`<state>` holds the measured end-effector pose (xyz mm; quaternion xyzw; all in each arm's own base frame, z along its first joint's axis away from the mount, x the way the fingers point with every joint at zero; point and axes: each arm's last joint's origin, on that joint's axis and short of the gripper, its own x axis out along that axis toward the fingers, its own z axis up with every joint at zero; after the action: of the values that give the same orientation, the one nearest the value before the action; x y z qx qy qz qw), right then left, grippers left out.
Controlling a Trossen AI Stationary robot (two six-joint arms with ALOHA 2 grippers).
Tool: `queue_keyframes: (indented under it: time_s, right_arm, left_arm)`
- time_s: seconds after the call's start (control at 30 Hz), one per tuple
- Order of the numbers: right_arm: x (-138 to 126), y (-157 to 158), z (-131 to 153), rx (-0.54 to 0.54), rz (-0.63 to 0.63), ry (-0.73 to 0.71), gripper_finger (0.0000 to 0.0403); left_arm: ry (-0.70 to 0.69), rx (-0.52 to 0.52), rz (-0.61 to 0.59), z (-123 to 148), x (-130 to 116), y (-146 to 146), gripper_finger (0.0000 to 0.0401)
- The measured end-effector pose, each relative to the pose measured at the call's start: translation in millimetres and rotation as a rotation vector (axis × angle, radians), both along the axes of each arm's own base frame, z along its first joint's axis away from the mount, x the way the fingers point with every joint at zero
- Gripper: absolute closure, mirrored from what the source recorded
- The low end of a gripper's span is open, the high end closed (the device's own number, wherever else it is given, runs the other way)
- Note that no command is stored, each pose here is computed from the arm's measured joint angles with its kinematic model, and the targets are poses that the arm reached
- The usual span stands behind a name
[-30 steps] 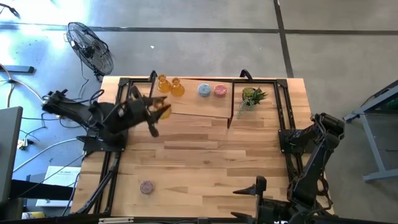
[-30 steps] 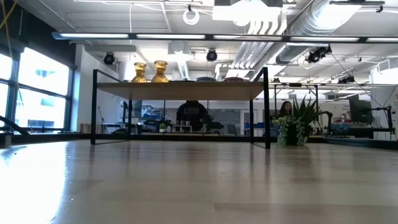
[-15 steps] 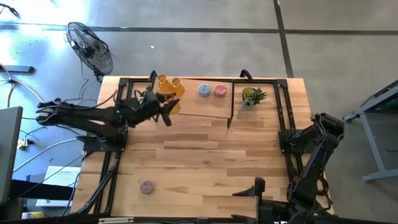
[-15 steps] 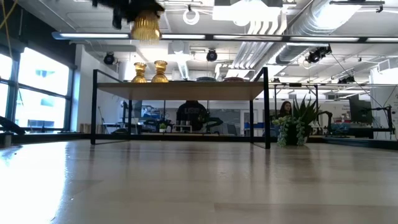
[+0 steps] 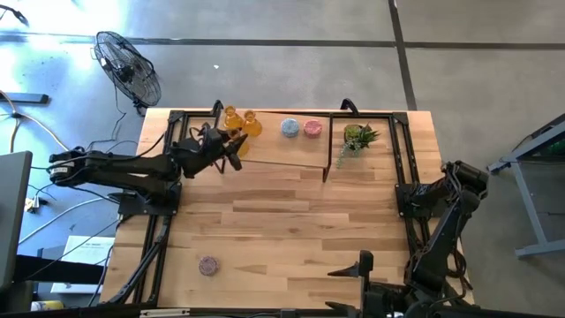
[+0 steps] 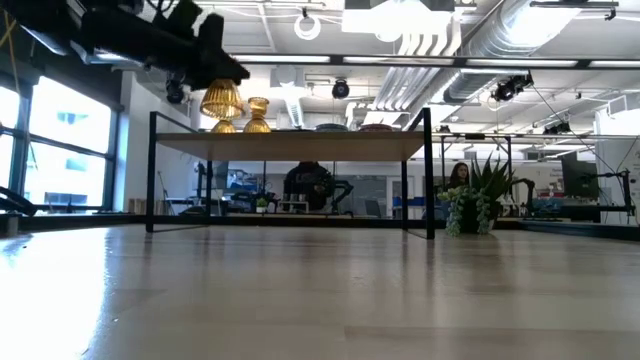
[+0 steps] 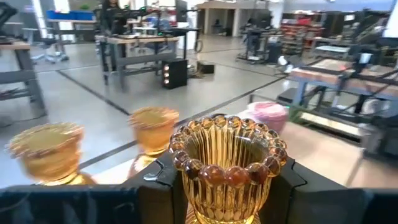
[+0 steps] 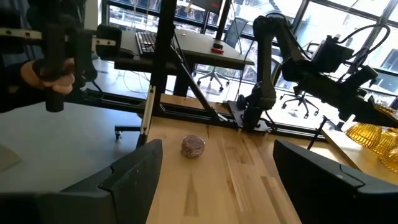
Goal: Pick & Place candle stick holders
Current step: Put the yellow candle holder on the shelf
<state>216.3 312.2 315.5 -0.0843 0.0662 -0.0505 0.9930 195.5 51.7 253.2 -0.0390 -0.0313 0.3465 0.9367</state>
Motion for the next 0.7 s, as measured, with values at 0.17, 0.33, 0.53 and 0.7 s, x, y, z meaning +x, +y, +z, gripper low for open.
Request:
queue_keyframes:
  time_s: [0.17,0.33,0.53,0.7]
  right_arm:
    - [8.0,-4.8,-1.3,0.008,0.012,0.016,0.0100]
    - [15.8,-9.9,-3.1,0.028,0.026,0.035,0.0100]
    - [20.0,-12.1,-3.8,0.039,0.052,0.049,0.0100]
    - [19.8,-11.9,-3.9,0.043,0.055,0.050,0.0100]
  left_arm:
    - [0.020,-0.010,0.024,-10.8,-4.6,7.9,0.0277]
    - [0.022,-0.006,0.038,-14.7,-8.0,15.1,0.0277]
    - [0.031,-0.012,0.028,-16.9,-10.2,26.1,0.0277]
    - [0.053,-0.031,0.020,-22.7,-7.9,31.8,0.0277]
